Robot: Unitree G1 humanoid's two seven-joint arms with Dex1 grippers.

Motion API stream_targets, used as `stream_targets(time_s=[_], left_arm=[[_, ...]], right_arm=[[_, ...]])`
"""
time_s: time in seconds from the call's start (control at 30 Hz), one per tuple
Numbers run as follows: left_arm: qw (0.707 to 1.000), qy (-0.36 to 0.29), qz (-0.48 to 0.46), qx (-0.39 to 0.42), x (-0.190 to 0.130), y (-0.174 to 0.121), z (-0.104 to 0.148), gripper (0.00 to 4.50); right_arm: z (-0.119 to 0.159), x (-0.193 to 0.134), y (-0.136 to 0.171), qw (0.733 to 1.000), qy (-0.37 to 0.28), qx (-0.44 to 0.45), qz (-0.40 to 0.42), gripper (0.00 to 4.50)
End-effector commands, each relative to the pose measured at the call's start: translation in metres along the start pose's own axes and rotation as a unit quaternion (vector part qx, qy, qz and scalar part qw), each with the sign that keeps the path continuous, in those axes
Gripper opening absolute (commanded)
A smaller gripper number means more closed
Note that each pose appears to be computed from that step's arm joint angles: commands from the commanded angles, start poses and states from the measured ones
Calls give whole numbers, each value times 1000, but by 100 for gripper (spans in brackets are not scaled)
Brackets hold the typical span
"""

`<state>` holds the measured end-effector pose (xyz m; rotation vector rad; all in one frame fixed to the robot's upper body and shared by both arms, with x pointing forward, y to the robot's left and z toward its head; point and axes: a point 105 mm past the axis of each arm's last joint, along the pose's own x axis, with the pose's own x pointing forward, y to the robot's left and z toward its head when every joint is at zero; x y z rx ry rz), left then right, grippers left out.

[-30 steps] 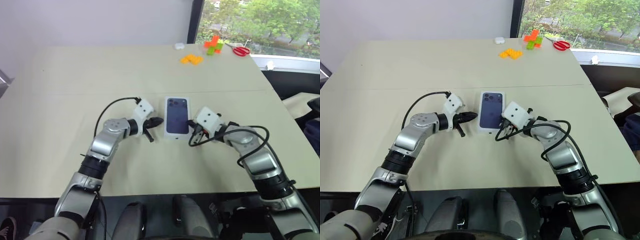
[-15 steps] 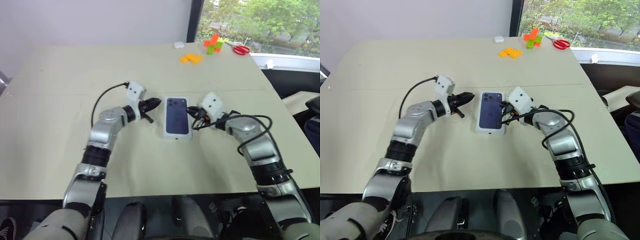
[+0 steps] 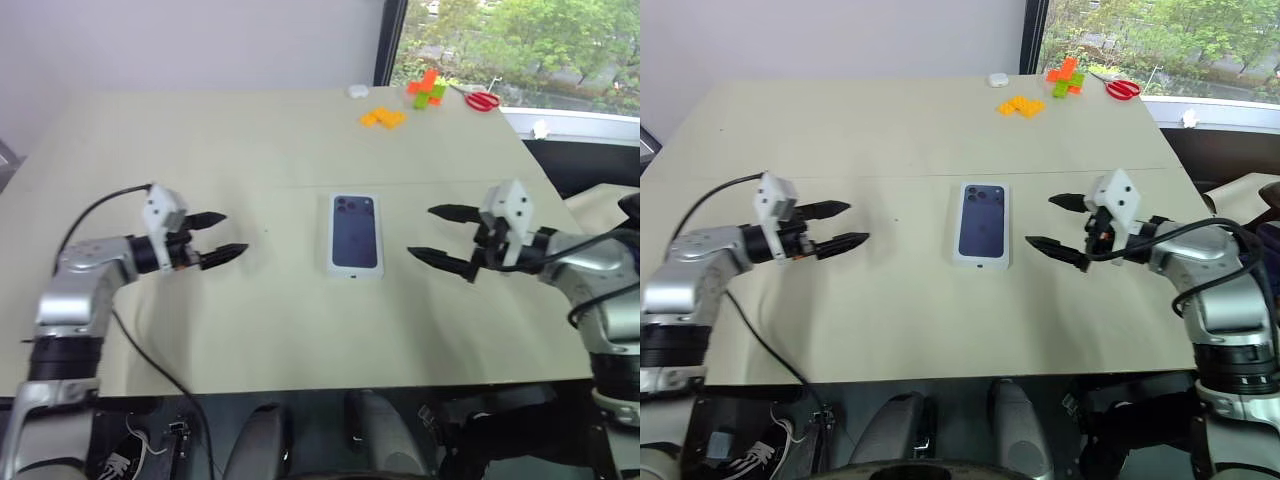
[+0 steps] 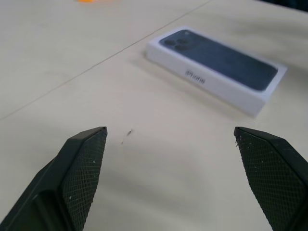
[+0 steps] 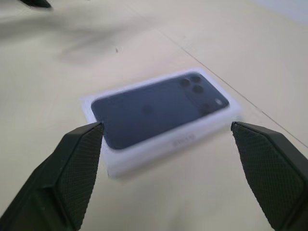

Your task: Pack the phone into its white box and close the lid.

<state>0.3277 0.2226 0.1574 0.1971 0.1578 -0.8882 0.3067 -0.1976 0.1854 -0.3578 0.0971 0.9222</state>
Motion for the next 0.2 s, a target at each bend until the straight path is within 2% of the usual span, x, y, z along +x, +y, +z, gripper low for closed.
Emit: stream_targets(time_s=[0.03, 0.2], left_arm=[[1000, 4, 8, 21, -25, 3, 6, 446], [999, 23, 42, 26, -42, 10, 1, 446]], right_arm=[[12, -20, -5, 1000, -10, -20, -7, 443], [3, -32, -12, 1000, 10, -19, -16, 443]])
